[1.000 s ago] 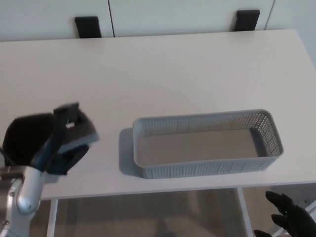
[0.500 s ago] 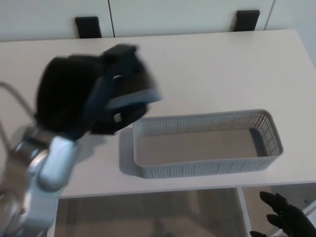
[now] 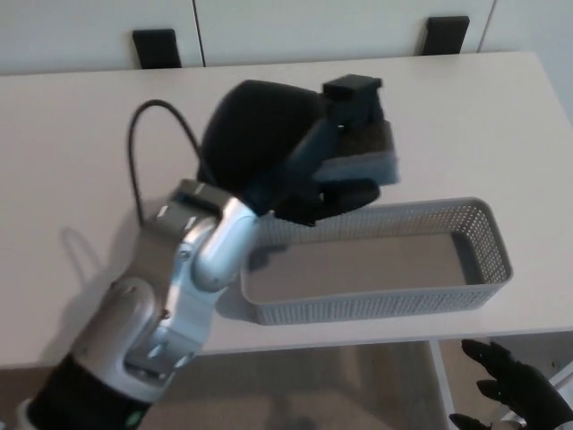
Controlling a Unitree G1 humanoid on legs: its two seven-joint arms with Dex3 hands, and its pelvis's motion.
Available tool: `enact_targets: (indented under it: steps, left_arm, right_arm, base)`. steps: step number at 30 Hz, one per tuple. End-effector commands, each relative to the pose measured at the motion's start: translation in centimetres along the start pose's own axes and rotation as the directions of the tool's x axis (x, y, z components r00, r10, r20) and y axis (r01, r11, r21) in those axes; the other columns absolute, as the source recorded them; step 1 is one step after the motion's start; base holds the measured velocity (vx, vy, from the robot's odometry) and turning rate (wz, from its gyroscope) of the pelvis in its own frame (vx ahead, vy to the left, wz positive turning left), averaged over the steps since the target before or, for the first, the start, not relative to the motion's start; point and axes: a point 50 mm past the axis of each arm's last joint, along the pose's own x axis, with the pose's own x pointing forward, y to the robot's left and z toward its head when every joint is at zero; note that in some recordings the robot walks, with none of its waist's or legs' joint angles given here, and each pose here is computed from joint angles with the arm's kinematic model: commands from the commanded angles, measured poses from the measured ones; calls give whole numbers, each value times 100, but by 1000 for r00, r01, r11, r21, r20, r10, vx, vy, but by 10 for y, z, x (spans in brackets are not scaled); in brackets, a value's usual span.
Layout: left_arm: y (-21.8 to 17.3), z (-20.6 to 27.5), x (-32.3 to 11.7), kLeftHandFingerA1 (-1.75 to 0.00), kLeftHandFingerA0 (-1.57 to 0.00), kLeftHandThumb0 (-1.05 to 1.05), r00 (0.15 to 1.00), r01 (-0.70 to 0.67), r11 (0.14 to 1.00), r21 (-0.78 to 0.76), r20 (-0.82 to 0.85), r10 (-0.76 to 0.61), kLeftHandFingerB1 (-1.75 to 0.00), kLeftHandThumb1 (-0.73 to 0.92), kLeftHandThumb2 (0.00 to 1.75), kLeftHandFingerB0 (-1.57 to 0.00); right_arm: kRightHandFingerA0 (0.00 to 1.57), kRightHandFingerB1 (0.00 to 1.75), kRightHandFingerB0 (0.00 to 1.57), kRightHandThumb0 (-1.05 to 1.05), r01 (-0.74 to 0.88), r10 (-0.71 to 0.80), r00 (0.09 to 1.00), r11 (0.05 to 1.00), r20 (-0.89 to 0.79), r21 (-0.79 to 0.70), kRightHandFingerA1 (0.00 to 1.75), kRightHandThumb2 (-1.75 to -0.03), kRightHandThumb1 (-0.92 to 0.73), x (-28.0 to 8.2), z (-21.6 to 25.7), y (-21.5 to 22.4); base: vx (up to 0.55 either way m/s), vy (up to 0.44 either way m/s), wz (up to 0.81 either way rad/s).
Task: The robot walks towards a desk on which an eraser is kept on the left hand side and a container is kept on the right hand side. The robot picks up the eraser using its left hand and places it in the container.
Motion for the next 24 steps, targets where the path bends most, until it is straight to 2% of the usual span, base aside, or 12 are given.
enact_targets:
  steps: [1,2,3,4,5,6,7,8,9,10,11,24]
  left_arm:
    - [-11,-4,5,-151,-145,-76,998,44,998,46,-43,-42,-116,66,116,-78]
    - [-15,-3,5,-163,-124,-74,998,58,998,26,-37,-57,-123,85,73,-70]
    - [-20,-1,5,-174,-123,-75,997,71,997,0,-42,-71,-165,87,72,-68]
    - [-24,1,5,-175,-126,-75,996,85,996,-15,-39,-86,-175,84,75,-83]
    - [-27,2,5,-174,-121,-75,994,102,995,-23,-31,-103,-170,82,73,-76]
    - [-31,3,5,-158,-110,-80,991,134,991,-22,-17,-135,-133,79,73,-50]
    - [-33,3,6,-134,-51,-91,980,199,980,8,-15,-199,-92,81,65,-17]
    - [-36,4,5,-74,-8,-99,965,262,965,21,-24,-262,-54,60,104,-4]
    - [-38,5,4,-13,0,-105,956,294,955,36,-29,-293,-27,61,107,0]
    - [-41,9,2,0,0,-102,942,336,940,61,-32,-335,-17,59,101,0]
    - [-42,10,1,0,0,-105,937,350,935,64,-29,-349,-7,76,66,0]
    - [-18,30,-7,0,0,-105,940,326,933,151,53,-337,0,92,74,0]
  right_arm:
    - [12,28,8,-25,-2,2,1000,1000,-3,-1,47,-59,-57,1,2,-5]
    - [12,27,8,-25,-6,6,1000,1000,-5,2,46,-59,-57,1,2,-5]
    - [13,32,6,-26,-6,6,1000,1000,-6,-5,44,-57,-59,1,3,-6]
    - [12,28,8,-26,-7,7,1000,1000,-5,-2,45,-59,-57,1,3,-5]
    - [13,27,9,-25,-7,7,1000,1000,-4,-3,45,-59,-57,2,4,-6]
    - [12,27,8,-24,-8,8,1000,1000,2,7,45,-59,-57,3,7,-7]
    - [12,27,8,-24,-10,10,1000,1000,6,15,45,-59,-57,4,9,-7]
    - [12,27,8,-24,-9,9,1000,1000,11,14,46,-59,-57,4,10,-7]
    - [11,27,8,-24,-9,9,1000,1000,13,11,46,-59,-56,5,11,-7]
    - [11,27,8,-22,-11,11,1000,1000,14,9,46,-60,-57,5,13,-8]
    - [12,27,8,-22,-9,9,1000,1000,14,1,45,-59,-57,6,14,-9]
    - [16,27,9,-19,9,-8,1000,1000,28,-21,44,-58,-56,10,28,-14]
  base:
    - [0,0,0]
    - [0,0,0]
    - [0,0,0]
    - [0,0,0]
    - [0,0,0]
    - [0,0,0]
    - [0,0,0]
    - [0,0,0]
    - [0,0,0]
    - [0,0,0]
    - [0,0,0]
    - [0,0,0]
